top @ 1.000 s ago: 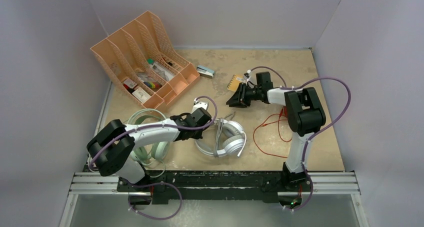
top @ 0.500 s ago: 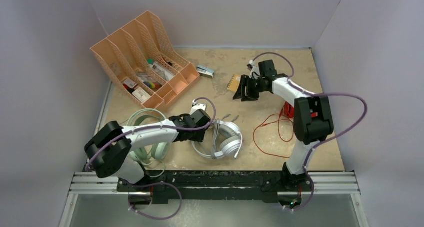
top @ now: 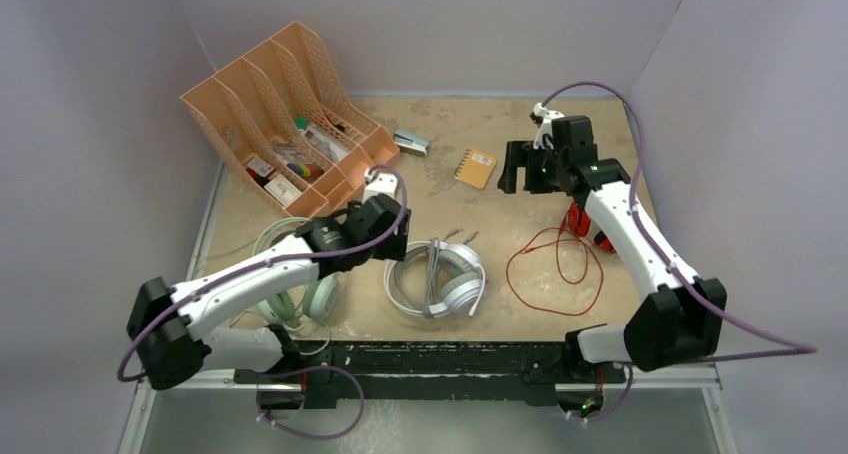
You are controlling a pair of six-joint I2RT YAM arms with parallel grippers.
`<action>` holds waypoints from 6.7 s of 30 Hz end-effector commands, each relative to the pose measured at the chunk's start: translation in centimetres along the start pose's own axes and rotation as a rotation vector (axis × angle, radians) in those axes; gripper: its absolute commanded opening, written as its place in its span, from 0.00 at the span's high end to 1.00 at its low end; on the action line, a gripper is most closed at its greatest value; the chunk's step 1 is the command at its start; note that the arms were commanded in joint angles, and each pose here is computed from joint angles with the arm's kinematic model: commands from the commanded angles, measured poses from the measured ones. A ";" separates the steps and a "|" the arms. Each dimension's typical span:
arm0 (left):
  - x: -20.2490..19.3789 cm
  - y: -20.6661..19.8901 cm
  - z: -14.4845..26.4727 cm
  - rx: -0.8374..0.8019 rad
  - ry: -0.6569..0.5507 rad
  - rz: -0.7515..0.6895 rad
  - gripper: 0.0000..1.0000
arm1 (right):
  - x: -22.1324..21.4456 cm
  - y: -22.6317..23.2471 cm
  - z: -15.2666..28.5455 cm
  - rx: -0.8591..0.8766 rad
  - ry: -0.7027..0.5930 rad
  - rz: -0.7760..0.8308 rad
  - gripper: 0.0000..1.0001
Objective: Wrap the headphones
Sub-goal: Place the headphones at the center of the board, then pick up the headphones from the center of the board.
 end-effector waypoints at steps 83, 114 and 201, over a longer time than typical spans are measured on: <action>24.6 -8.1 4.8 -0.256 -0.417 0.084 0.30 | 15.7 3.9 -1.0 -0.036 -0.352 0.921 1.00; 19.4 -3.0 -3.3 -0.145 -0.313 0.065 0.53 | 13.8 9.9 -4.1 0.028 -0.264 0.992 1.00; 38.5 -1.3 19.6 -0.348 -0.839 0.739 1.00 | 6.5 6.5 -4.6 0.377 -0.647 -0.007 0.14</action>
Point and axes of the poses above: each gripper's point midway between its finger pads, its own z axis back along the fingers, its own y axis along the line the jaws close on, x = y × z, the point moved 1 cm from there along z, back along the fingers, and after that the axes turned 14 degrees about z, right-handed, at the moved point
